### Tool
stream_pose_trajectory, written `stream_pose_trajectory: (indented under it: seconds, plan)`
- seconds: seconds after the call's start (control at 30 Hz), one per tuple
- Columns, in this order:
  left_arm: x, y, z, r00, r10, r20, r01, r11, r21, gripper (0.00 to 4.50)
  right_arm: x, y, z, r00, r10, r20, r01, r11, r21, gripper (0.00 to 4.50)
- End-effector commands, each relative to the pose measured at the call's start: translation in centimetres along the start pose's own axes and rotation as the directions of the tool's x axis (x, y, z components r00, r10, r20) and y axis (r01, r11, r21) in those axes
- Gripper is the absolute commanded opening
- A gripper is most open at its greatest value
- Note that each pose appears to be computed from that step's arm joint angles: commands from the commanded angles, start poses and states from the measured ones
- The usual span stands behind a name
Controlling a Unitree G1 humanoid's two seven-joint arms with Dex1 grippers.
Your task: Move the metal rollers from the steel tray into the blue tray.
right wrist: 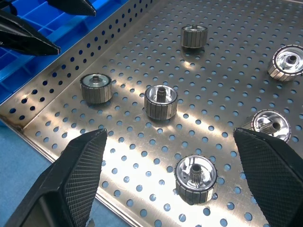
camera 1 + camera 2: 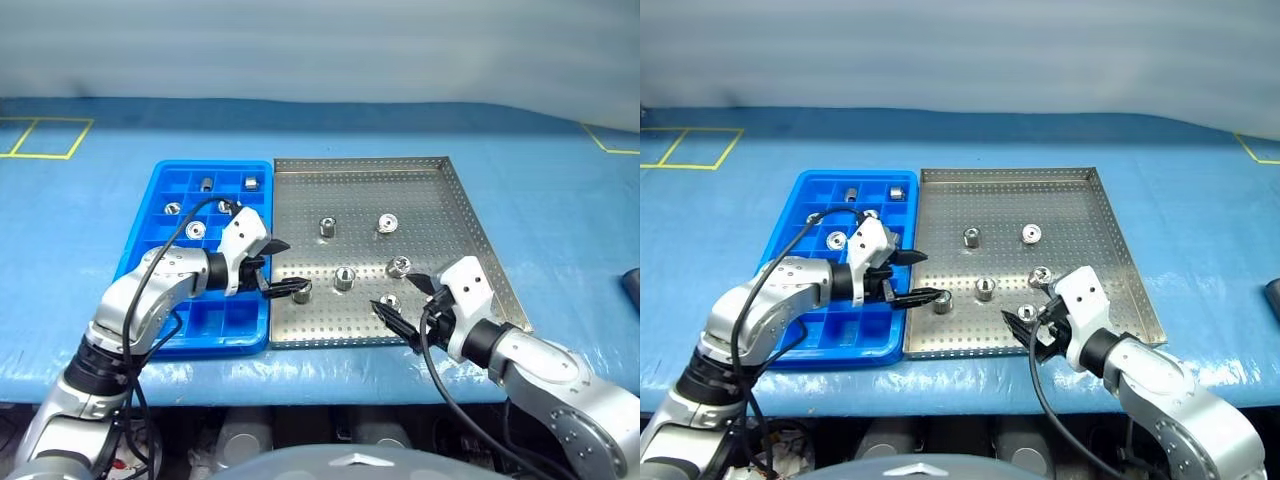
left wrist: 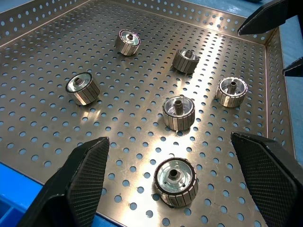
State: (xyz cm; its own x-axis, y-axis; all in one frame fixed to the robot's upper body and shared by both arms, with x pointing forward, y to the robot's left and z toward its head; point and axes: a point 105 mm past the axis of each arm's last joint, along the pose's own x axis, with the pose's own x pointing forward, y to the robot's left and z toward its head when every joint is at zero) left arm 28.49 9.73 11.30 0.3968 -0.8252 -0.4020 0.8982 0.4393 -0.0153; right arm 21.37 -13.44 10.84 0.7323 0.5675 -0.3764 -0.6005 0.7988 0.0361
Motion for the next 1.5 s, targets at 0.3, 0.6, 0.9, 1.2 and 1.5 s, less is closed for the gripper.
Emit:
stream_pose_trajectory:
  seconds: [0.3,0.6,0.9,1.2,1.5]
  plan:
    - [-0.22,-0.45,0.93,1.000,-0.004,0.026,0.003,1.000,0.016,4.46,-0.31,-0.12,0.77,0.999,-0.030,0.034,0.031,0.999,-0.034,4.50]
    - [-0.16,-0.25,0.99,1.000,-0.004,0.020,0.003,1.000,0.022,4.46,-0.42,0.10,0.92,0.999,-0.026,0.045,0.028,0.999,-0.038,4.50]
    - [-0.12,-0.26,1.03,1.000,-0.012,0.015,0.011,0.999,0.033,4.46,-0.43,0.23,1.08,0.999,-0.017,0.051,0.019,0.999,-0.045,4.50]
    - [-0.04,-0.39,1.07,1.000,-0.018,0.017,0.017,0.999,0.031,4.46,-0.40,0.34,1.06,0.999,-0.010,0.046,0.012,0.999,-0.053,4.50]
    - [0.08,-0.08,1.41,0.999,-0.033,0.001,0.033,0.998,0.060,4.46,-0.35,0.38,1.14,0.999,-0.014,0.052,0.017,0.999,-0.051,4.50]
